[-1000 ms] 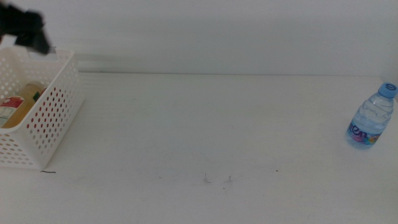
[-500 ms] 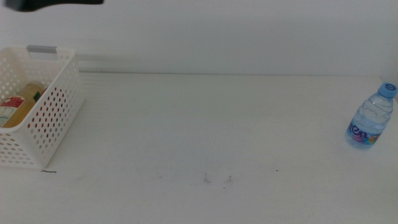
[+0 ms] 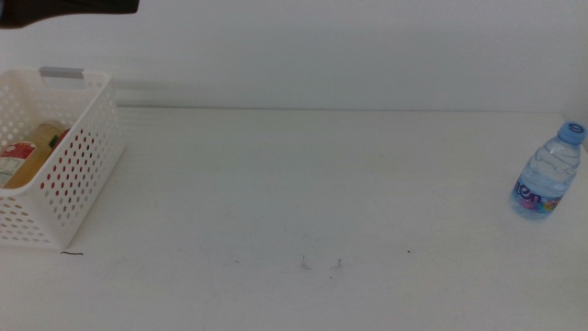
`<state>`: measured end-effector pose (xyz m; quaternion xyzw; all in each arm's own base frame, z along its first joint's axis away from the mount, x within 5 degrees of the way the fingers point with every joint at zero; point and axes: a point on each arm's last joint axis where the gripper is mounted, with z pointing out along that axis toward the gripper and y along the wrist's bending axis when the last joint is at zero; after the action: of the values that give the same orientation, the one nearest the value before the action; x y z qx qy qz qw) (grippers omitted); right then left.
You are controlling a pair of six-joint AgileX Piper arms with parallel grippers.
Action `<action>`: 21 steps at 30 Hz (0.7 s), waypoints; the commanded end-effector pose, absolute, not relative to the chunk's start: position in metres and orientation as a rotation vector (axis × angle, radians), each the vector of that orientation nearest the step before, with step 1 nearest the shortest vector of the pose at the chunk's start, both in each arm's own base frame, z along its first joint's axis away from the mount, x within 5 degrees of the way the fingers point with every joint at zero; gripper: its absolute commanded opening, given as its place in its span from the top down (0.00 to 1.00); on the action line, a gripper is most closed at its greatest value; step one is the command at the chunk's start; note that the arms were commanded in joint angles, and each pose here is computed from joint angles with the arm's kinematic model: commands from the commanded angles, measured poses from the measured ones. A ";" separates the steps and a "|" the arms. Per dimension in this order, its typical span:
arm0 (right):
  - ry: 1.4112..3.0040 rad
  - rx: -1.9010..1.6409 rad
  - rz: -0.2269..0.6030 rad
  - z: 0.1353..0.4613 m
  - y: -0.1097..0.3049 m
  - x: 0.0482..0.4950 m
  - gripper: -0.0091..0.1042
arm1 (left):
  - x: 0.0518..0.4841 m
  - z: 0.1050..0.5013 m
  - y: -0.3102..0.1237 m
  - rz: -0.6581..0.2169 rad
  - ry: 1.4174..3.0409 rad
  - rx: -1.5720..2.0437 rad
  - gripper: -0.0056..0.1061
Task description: Use arms to grab the bottles and put them into the dustbin to the left of the table.
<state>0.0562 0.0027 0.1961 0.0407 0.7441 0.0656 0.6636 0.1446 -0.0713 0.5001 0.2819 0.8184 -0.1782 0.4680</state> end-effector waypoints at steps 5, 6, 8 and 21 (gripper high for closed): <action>1.676 0.109 0.157 0.196 0.003 0.056 0.12 | 0.144 0.501 -0.072 -0.437 1.993 0.694 0.11; 1.688 0.105 0.151 0.195 0.003 0.056 0.12 | 0.144 0.501 -0.072 -0.437 1.993 0.694 0.11; 1.669 0.087 0.131 0.205 0.002 0.054 0.12 | 0.144 0.501 -0.072 -0.437 1.993 0.694 0.11; 1.716 0.002 0.035 0.294 0.003 0.112 0.12 | 0.144 0.501 -0.072 -0.437 1.991 0.693 0.11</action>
<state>0.1028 0.0037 0.2955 0.0255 0.7542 0.0457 0.6545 0.1445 -0.0718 0.5000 0.2837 0.8180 -0.1783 0.4675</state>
